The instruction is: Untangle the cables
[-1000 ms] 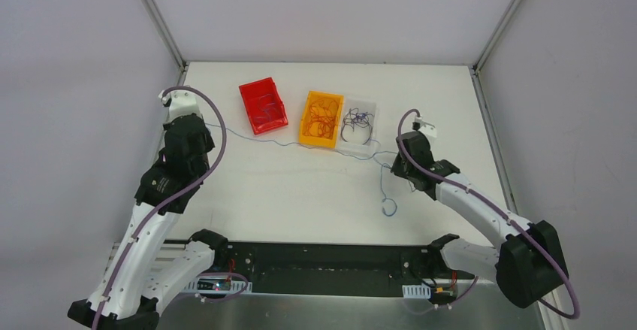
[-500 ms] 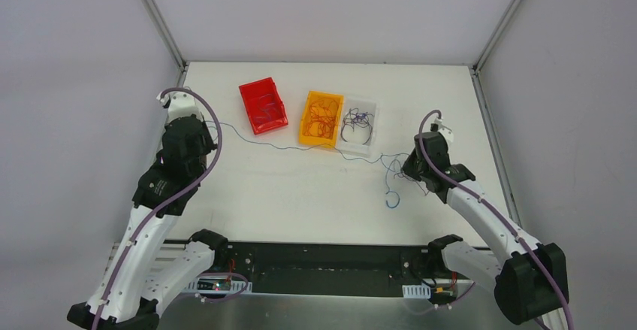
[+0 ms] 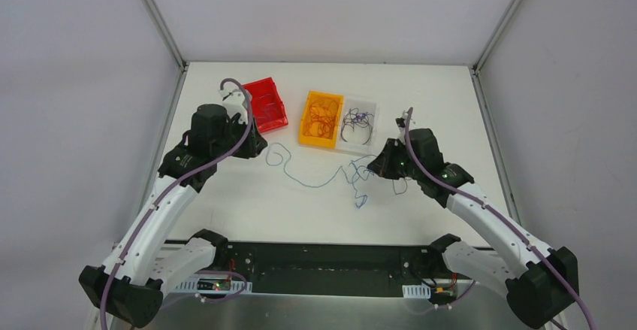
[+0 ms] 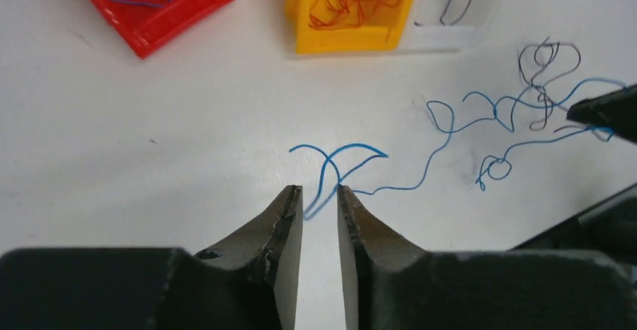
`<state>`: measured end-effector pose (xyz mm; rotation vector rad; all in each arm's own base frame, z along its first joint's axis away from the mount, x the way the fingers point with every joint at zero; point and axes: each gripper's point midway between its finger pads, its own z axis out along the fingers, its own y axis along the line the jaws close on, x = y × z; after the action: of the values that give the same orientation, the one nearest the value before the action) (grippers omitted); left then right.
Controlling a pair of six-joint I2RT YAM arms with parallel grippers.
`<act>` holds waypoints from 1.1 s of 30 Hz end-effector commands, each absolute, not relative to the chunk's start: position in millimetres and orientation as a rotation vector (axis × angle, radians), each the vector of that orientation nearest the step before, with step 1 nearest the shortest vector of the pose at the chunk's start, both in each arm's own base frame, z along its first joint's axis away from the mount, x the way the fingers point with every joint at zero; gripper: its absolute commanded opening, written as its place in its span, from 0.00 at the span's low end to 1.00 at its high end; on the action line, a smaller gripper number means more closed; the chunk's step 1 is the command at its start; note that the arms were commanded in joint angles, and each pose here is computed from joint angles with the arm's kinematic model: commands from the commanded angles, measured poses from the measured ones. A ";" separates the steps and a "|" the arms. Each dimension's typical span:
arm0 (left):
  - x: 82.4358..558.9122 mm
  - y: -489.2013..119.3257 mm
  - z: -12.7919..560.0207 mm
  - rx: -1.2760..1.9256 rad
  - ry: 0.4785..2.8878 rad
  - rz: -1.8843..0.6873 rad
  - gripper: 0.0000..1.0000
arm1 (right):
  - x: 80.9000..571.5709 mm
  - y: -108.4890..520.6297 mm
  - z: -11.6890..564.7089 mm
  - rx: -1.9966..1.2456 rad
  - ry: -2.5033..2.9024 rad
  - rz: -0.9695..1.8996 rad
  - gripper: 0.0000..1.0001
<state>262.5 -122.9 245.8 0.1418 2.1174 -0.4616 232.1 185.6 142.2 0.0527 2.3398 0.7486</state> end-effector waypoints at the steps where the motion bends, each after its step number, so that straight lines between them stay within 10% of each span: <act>1: 251.4 -152.9 244.8 0.256 2.125 -0.663 0.30 | 232.2 206.1 191.0 -0.078 2.272 0.827 0.00; 10: 254.6 -162.6 255.9 0.350 2.069 -0.699 0.82 | 221.0 217.2 225.1 -0.136 2.368 0.889 0.00; 33: 248.0 -272.4 240.6 0.815 1.744 -0.690 0.82 | 211.8 215.5 236.3 -0.186 2.419 0.883 0.00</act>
<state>236.6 -254.2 232.9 0.7420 1.8745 -0.7714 217.0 213.9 215.4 -0.1396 2.4566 0.8501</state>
